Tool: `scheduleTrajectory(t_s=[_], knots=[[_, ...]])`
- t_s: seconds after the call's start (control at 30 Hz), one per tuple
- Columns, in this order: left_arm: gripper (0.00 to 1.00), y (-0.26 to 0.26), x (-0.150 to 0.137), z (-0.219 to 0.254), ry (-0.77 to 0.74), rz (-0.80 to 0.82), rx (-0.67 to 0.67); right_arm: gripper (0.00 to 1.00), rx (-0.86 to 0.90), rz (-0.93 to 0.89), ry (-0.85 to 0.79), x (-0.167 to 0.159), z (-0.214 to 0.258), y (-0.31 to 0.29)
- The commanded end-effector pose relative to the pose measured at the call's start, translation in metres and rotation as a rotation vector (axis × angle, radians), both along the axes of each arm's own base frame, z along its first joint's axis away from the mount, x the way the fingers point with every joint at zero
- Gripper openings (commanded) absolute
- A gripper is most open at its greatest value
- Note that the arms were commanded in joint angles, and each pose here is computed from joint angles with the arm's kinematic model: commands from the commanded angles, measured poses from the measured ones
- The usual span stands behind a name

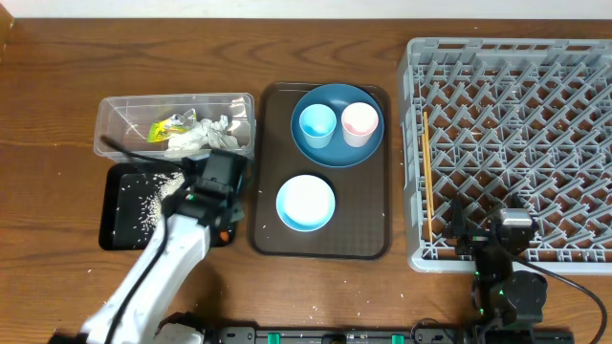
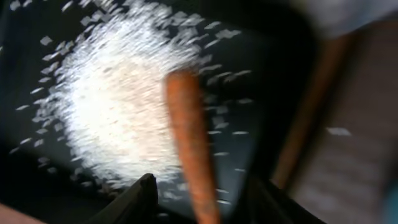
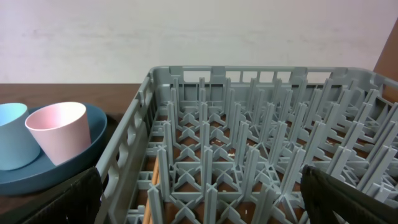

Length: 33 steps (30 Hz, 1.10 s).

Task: Sort waste into correct bins and load items into the dishwasher rack
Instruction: 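Lower the carrot onto the black tray and open the left gripper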

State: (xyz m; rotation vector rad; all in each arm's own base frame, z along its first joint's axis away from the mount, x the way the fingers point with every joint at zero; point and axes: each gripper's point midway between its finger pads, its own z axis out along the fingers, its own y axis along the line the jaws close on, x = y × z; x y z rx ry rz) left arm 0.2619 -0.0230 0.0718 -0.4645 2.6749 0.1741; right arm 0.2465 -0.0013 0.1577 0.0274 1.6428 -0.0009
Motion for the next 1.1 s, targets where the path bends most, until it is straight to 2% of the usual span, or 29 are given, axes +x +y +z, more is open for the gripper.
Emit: scheduleTrajectory(t_s=[0.0,0.07,0.2,0.47,0.63,0.83,1.07], knots=[[0.49,-0.037,0.009,0.030,-0.088,-0.089,-0.215,0.99,0.013,-0.006,0.002,0.000,-0.001,-0.001],[0.49,-0.058,0.011,0.042,-0.125,-0.148,-0.320,0.99,0.013,-0.006,0.002,0.000,-0.001,-0.001],[0.49,-0.081,0.011,0.049,-0.142,-0.217,-0.388,0.99,0.013,-0.006,0.002,0.000,-0.001,-0.001],[0.49,-0.110,0.008,0.034,-0.097,-0.304,-0.378,0.99,0.013,-0.006,0.002,0.000,-0.001,-0.001],[0.50,-0.102,0.011,0.013,-0.045,-0.276,-0.301,0.99,0.013,-0.006,0.002,0.000,-0.001,-0.001],[0.53,-0.100,0.007,-0.011,0.037,-0.265,-0.277,0.99,0.013,-0.006,0.002,0.000,-0.001,-0.001],[0.54,-0.106,0.022,-0.001,-0.037,-0.350,-0.261,0.99,0.013,-0.006,0.002,0.000,-0.001,-0.001]])
